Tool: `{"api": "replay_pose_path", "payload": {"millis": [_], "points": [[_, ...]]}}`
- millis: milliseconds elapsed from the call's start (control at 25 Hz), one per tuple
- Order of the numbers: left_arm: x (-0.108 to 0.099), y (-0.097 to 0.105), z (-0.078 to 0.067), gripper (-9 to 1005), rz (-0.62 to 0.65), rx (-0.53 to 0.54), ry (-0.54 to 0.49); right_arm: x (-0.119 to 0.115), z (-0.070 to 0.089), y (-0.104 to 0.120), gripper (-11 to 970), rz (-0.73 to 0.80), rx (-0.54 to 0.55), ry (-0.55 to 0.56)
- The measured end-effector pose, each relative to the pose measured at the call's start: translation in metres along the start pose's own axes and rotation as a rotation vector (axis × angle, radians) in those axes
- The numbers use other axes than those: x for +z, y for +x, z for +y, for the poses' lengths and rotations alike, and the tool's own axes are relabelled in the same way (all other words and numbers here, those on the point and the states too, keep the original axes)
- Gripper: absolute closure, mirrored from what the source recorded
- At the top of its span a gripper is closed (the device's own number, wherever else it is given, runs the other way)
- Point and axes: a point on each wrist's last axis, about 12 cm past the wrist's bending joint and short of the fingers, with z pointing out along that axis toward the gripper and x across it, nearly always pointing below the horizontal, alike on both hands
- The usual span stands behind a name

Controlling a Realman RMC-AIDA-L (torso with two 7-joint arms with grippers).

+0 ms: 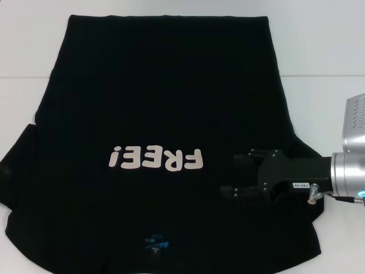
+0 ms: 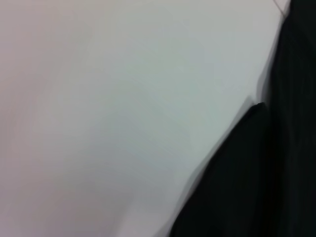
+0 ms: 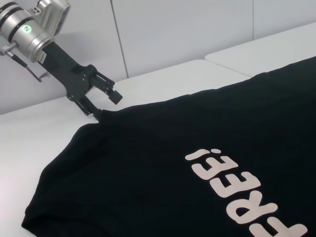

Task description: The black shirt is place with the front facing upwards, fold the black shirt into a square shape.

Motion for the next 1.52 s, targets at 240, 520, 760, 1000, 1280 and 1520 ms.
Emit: {"api": "replay_pose_path", "payload": {"millis": [240,520,760,1000,1280,1520], "points": [[0.005,-0.001,-0.005,65,0.001,0.015,-0.001,0.000,0.001,0.000,37,-0.001,0.001,-0.003],[0.006,-0.003,-0.008,105,0.000,0.034,-0.001,0.000,0.001,0.000,37,-0.001,0.001,-0.004],[0.007,-0.004,-0.012,247,0.005,0.070,-0.006,0.000,0.000,-0.001,37,-0.001,-0.002,-0.003],[0.011,-0.004,-0.014,398,0.013,0.083,-0.021,0.000,0.000,-0.002,37,-0.002,-0.005,-0.002],[0.012,-0.004,-0.016,749,0.016,0.098,-0.033,0.000,0.000,-0.002,37,-0.002,-0.005,-0.002],[0.013,-0.005,-0.017,933,0.015,0.106,-0.032,0.000,0.000,-0.001,38,-0.002,-0.003,0.000]]}}
